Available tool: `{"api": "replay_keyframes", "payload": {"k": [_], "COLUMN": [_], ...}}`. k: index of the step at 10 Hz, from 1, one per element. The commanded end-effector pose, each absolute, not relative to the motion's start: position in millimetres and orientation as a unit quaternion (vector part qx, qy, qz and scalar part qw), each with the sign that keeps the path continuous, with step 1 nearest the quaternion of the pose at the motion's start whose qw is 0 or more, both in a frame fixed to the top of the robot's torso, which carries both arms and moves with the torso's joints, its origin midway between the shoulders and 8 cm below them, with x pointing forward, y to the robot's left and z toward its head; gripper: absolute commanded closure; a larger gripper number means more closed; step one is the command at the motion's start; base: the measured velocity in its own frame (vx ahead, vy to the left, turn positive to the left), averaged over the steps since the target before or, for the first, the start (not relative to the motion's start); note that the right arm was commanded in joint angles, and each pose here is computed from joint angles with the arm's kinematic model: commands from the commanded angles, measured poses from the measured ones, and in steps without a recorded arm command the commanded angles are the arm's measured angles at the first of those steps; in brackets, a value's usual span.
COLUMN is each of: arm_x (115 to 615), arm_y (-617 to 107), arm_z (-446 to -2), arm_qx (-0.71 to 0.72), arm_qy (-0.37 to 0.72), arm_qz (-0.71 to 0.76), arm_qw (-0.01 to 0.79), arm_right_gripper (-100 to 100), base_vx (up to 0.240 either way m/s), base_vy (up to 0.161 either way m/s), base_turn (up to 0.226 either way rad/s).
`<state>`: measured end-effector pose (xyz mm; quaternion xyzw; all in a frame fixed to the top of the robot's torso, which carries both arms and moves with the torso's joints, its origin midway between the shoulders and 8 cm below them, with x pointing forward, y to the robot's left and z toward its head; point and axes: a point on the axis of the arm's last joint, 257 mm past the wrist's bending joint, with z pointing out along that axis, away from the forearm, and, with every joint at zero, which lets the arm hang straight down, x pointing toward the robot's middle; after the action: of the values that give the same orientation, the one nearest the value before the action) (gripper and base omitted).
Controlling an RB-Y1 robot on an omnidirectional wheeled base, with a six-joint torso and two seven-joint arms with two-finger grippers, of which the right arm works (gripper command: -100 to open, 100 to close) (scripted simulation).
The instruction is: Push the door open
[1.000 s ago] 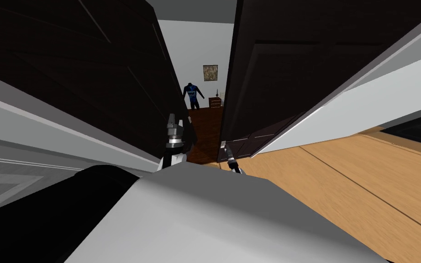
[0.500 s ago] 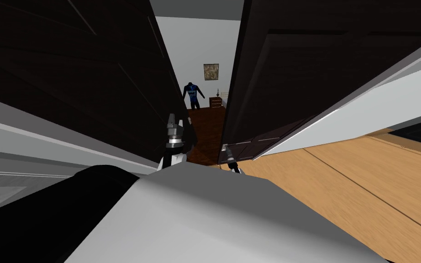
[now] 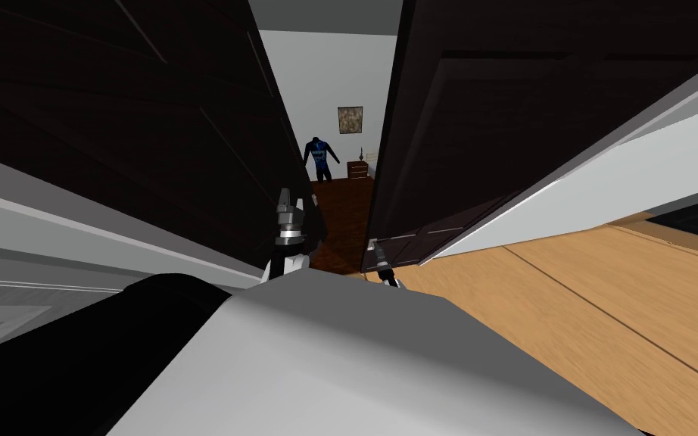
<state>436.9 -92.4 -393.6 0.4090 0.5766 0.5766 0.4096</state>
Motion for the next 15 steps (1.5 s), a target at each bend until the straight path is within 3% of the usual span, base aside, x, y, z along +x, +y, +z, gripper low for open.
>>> {"api": "replay_keyframes", "payload": {"k": [1, 10, 11, 15], "arm_x": [439.5, 453.9, 452.2, 452.1], "arm_y": [-101.6, -151.5, -146.0, -144.5], "arm_z": [-394.3, -394.6, -395.4, -394.6], "arm_qx": [0.411, 0.431, 0.428, 0.43], "arm_qy": [0.576, 0.562, 0.566, 0.564], "arm_qz": [0.571, 0.542, 0.545, 0.546], "arm_qw": [0.416, 0.452, 0.447, 0.446], "arm_right_gripper": [100, 100, -100, -100], "base_vx": [0.099, 0.159, -0.02, -0.182], "base_vy": [0.033, 0.084, 0.053, 0.004], "base_turn": [-0.02, -0.053, -0.058, -0.026]}}
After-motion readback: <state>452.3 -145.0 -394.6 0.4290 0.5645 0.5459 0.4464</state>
